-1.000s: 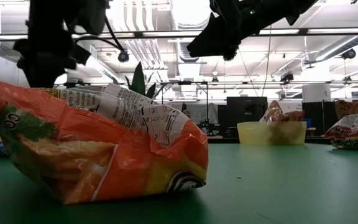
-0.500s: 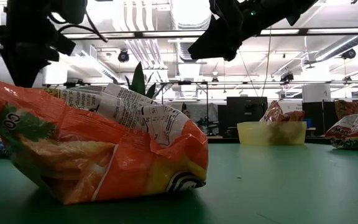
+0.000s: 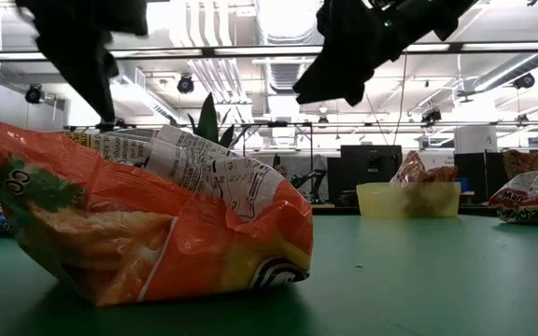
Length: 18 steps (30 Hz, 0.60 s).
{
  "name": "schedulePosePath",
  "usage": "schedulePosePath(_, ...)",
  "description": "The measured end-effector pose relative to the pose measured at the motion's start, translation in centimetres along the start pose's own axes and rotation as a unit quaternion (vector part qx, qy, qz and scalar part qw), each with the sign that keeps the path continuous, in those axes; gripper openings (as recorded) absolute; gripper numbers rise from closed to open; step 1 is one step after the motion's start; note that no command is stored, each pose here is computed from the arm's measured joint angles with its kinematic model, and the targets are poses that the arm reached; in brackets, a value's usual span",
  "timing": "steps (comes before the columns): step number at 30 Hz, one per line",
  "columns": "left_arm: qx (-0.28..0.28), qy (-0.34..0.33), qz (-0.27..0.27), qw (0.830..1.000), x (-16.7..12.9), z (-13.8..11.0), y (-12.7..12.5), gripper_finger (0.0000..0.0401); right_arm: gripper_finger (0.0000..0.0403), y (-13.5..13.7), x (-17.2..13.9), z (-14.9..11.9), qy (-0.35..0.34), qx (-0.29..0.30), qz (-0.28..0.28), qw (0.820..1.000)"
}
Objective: Sort Maruchan noodles
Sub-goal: Put the blue noodle pack into the black bin
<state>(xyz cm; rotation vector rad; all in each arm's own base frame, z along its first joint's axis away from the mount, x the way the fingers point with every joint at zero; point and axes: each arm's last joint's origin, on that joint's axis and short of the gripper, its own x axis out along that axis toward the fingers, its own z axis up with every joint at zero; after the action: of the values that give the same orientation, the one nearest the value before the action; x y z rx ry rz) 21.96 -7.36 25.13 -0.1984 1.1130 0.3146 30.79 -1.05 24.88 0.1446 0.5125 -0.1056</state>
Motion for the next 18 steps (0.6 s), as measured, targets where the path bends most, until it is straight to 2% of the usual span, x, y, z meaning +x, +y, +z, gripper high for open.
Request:
schedulePosePath(3, 0.058, -0.023, -0.023, 0.998, -0.3, -0.9, -2.1, 0.0145, 0.0155, 0.3, 0.0, -0.6, 0.018, 0.017, 0.024, 0.999)
schedulePosePath(6, 0.093, -0.038, -0.010, 0.995, -0.3, -1.7, -3.2, 0.0137, 0.0155, 0.8, 0.1, -1.3, 0.029, 0.015, 0.030, 0.999)
schedulePosePath(13, 0.107, -0.017, 0.020, 0.994, 1.6, -1.9, -4.0, 0.0116, 0.0149, 1.5, 0.2, -3.0, 0.052, 0.015, 0.038, 0.998)
schedulePosePath(18, 0.128, -0.006, 0.089, 0.988, 4.3, -1.9, -4.2, 0.0096, 0.0146, 1.6, 0.3, -3.7, 0.061, 0.012, 0.037, 0.997)
